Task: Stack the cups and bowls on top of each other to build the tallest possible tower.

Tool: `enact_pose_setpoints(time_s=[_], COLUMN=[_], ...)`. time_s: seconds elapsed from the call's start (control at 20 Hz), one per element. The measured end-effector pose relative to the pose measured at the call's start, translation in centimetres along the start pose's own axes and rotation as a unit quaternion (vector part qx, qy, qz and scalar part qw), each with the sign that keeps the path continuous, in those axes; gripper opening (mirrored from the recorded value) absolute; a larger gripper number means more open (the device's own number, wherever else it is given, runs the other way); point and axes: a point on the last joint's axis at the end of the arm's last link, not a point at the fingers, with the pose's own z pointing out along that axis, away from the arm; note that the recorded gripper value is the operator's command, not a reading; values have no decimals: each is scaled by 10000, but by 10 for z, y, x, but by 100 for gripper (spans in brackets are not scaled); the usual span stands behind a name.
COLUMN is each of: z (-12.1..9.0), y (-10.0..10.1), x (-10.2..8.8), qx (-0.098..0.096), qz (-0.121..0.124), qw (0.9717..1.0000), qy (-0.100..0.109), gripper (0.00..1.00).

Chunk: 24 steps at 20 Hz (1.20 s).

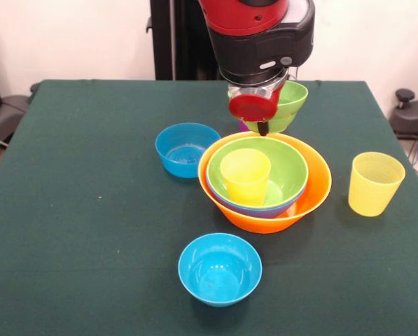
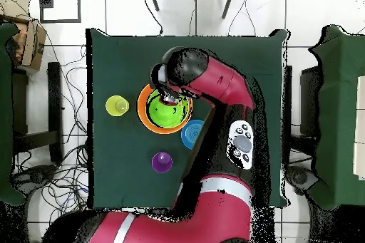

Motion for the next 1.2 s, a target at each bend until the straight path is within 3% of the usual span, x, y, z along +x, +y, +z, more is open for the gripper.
enact_pose_setpoints(time_s=[0.4, 0.95, 1.2], z=[-7, -8, -3], y=[-2, -4, -7], x=[-9, -53, -65], qx=[-46, -19, 32], qz=[-55, -69, -113], qw=[9998, 9983, 9967], qy=[-161, -582, -800], gripper=[0, 0, 0])
